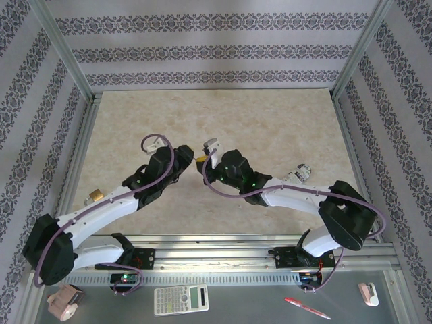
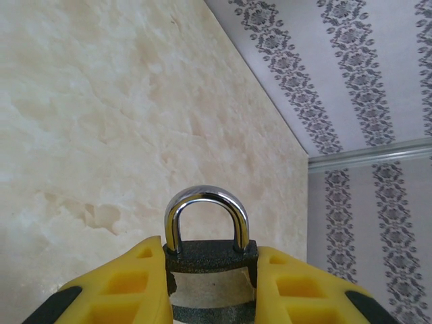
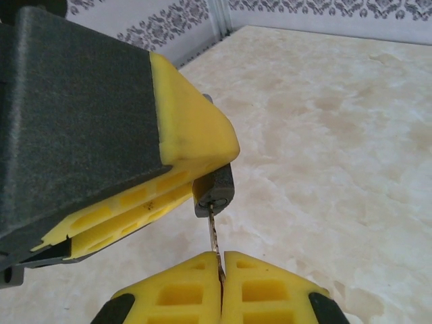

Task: Unlock with the key

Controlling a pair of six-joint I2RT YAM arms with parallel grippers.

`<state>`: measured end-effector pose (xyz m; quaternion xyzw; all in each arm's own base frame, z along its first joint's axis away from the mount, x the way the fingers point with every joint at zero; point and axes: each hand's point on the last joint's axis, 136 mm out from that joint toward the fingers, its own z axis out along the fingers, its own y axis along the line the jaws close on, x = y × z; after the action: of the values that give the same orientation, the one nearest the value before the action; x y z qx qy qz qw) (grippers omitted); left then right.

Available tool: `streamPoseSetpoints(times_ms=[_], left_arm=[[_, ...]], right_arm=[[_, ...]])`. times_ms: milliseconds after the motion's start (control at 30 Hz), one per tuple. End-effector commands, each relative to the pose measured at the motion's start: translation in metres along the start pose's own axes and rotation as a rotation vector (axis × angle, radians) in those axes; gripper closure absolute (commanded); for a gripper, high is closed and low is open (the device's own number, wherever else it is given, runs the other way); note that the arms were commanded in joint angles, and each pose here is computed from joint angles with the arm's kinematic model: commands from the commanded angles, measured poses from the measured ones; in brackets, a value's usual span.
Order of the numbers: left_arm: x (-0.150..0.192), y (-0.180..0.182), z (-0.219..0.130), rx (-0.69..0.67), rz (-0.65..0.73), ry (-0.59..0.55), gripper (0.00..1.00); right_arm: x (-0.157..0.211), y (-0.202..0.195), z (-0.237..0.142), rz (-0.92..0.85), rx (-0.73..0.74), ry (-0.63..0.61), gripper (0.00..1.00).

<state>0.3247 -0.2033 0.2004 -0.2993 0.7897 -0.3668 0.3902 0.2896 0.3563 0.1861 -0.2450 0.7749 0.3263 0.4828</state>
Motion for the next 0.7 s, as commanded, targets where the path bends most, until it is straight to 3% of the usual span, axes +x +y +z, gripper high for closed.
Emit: streamPoseSetpoints(times_ms=[0, 333, 667], left_arm=[[0.065, -0.052, -0.018, 0.149, 0.059, 0.272, 1.0], [0.073, -0.05, -0.013, 0.2, -0.053, 0.29, 1.0], [0.079, -0.032, -0.017, 0.112, 0.089, 0.33, 1.0]], right_arm=[[-0.062, 0.019, 0.002, -0.013, -0.03, -0.189, 1.0], [-0.067, 0.019, -0.005, 0.023, -0.067, -0.248, 1.0], [-0.072, -0.004, -0.03, 0.04, -0.067, -0.253, 1.0]])
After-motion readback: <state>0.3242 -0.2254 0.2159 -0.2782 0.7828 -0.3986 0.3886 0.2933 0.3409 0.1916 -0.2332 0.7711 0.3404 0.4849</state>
